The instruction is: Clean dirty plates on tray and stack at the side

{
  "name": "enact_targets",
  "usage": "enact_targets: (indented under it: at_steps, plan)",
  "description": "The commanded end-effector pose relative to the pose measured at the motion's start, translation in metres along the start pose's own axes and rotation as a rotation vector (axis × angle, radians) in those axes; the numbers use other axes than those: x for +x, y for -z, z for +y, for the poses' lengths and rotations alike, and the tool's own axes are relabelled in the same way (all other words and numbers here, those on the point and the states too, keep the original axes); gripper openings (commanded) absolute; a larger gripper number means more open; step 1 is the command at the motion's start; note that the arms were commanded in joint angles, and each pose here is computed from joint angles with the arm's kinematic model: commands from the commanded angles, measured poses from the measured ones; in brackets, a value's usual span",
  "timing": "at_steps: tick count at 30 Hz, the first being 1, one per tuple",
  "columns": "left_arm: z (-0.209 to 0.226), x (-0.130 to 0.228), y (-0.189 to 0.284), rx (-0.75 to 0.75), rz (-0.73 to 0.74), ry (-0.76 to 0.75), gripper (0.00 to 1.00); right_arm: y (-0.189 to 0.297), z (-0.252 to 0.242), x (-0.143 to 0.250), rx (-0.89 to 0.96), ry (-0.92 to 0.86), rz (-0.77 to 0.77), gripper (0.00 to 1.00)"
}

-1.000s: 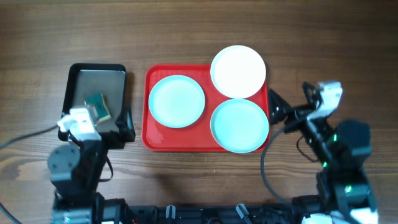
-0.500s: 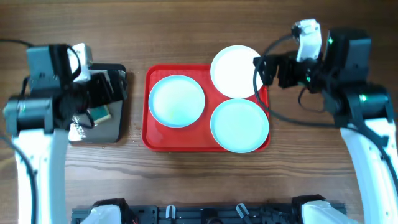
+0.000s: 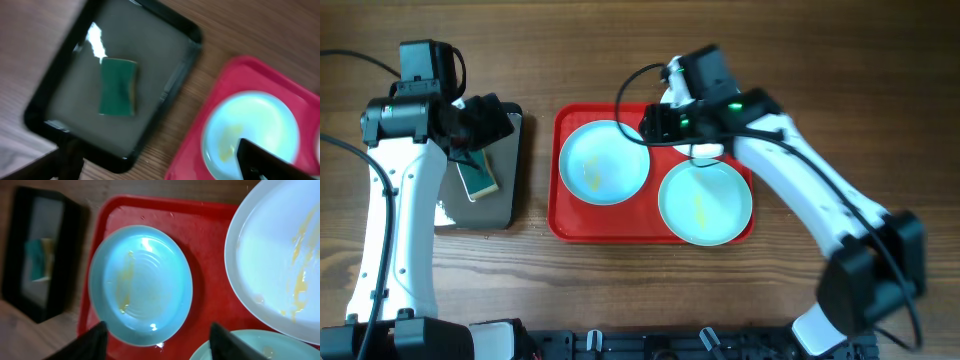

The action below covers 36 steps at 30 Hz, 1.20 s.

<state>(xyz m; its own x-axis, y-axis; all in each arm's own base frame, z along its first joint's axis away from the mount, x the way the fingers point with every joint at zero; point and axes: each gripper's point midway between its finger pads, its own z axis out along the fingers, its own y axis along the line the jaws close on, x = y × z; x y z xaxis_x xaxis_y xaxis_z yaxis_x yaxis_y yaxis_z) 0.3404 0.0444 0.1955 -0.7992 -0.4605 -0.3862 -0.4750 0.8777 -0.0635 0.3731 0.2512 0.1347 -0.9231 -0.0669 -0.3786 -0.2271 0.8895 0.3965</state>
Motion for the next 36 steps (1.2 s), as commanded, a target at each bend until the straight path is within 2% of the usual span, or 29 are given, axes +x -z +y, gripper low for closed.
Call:
enact_targets:
  at_steps: [1,6,10,15,23,26,28,33,36]
  plan:
    - [0.019,-0.017,0.013,-0.105,-0.096,0.087,0.98,-0.043,-0.009,0.004,0.109,-0.07,0.029,0.48]
    - [0.019,-0.018,0.013,-0.104,-0.098,0.088,0.98,-0.083,-0.029,0.025,0.181,-0.114,0.104,0.45]
    - [0.019,-0.018,0.013,-0.104,-0.098,0.087,0.98,-0.096,-0.033,0.029,0.182,-0.128,0.117,0.41]
    - [0.02,-0.014,0.009,-0.11,-0.086,0.085,0.99,-0.11,-0.037,0.035,0.19,-0.181,0.132,0.27]
    - [0.021,-0.005,-0.011,-0.138,-0.026,0.074,1.0,-0.12,-0.036,0.045,0.193,-0.208,0.161,0.21]
    - [0.021,-0.005,-0.018,-0.146,-0.012,0.071,0.99,-0.127,-0.036,0.051,0.196,-0.223,0.174,0.12]
    - [0.02,-0.006,-0.023,-0.149,-0.006,0.07,0.95,-0.127,-0.036,0.05,0.196,-0.231,0.171,0.04]
    - [0.022,-0.007,-0.045,-0.172,0.03,0.077,0.71,-0.127,-0.036,0.05,0.196,-0.245,0.168,0.04]
    - [0.036,-0.011,-0.069,-0.204,0.066,0.115,0.72,-0.127,-0.035,0.05,0.196,-0.244,0.168,0.04]
